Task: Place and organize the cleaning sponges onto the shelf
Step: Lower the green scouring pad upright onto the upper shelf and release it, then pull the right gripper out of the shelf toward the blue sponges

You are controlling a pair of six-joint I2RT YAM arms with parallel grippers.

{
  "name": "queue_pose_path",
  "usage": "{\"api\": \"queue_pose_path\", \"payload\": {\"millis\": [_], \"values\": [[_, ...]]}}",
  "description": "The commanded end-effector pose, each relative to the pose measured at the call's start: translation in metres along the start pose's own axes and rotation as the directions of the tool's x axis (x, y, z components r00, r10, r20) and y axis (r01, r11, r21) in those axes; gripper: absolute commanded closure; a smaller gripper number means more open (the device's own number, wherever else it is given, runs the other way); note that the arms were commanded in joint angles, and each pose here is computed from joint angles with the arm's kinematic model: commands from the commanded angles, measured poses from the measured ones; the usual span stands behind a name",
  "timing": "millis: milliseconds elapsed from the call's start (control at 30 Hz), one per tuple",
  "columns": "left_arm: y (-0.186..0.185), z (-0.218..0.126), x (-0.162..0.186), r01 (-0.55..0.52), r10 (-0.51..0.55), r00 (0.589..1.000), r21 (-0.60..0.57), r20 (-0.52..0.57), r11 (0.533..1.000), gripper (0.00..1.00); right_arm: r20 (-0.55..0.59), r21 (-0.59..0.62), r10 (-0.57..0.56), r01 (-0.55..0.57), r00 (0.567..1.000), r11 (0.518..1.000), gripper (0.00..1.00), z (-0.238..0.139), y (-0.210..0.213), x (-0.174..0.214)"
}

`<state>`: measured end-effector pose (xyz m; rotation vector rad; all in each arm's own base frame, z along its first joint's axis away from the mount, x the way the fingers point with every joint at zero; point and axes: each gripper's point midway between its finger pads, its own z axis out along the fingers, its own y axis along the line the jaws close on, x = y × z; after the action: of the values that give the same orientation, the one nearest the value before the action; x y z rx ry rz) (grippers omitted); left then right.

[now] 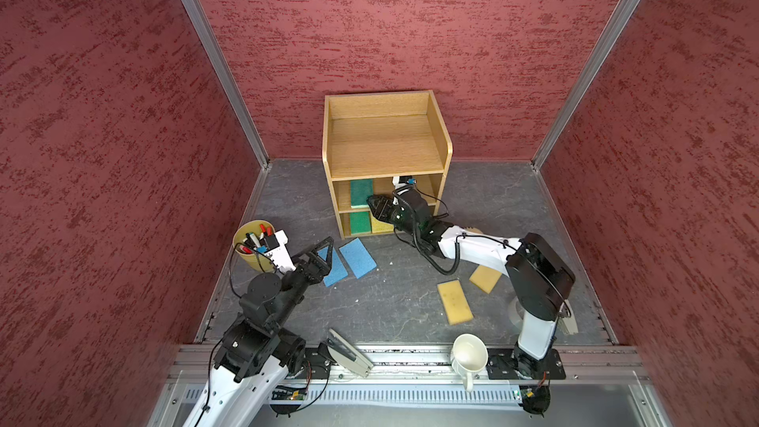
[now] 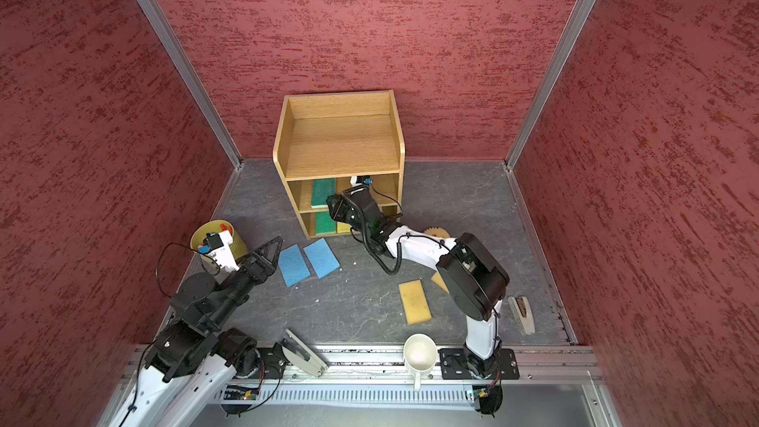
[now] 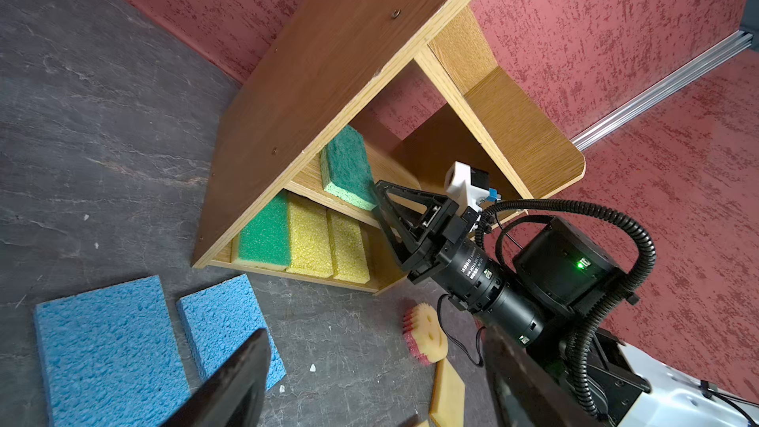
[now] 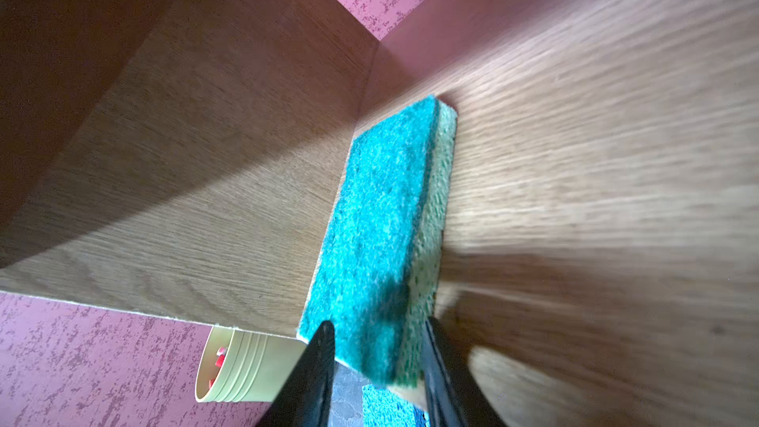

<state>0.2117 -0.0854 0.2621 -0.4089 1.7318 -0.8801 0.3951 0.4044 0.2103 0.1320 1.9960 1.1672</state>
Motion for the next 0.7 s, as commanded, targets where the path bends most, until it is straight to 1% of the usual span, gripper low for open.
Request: {"api": "queue_pose_path", "payload": {"millis": [0,233,367,533,667], "values": [[0.000,0.002,0.002,0.000,0.000,1.000,0.006,-0.004,1.000,0.19,-0.072,0.063,-0.005,0.010,0.997,0.998,0.62,-0.005,-0.015,0.022],[0.000,0.002,0.002,0.002,-0.002,1.000,0.005,-0.005,1.000,0.19,-0.064,0.087,-0.002,0.008,0.998,0.996,0.60,-0.009,-0.021,0.022],[0.000,0.001,0.002,0.000,0.000,1.000,0.007,-0.005,1.000,0.19,-0.053,0.091,-0.008,0.013,0.999,0.996,0.58,-0.014,-0.021,0.019],[-0.001,0.001,0.001,0.001,-0.001,1.000,0.007,-0.003,1.000,0.19,-0.042,0.087,-0.017,0.020,0.999,0.996,0.57,-0.024,-0.017,0.014],[-0.002,-0.001,-0.002,-0.014,0.014,1.000,0.003,0.005,1.000,0.19,-0.081,0.071,-0.038,0.044,0.996,0.997,0.57,-0.037,-0.013,0.021]]}}
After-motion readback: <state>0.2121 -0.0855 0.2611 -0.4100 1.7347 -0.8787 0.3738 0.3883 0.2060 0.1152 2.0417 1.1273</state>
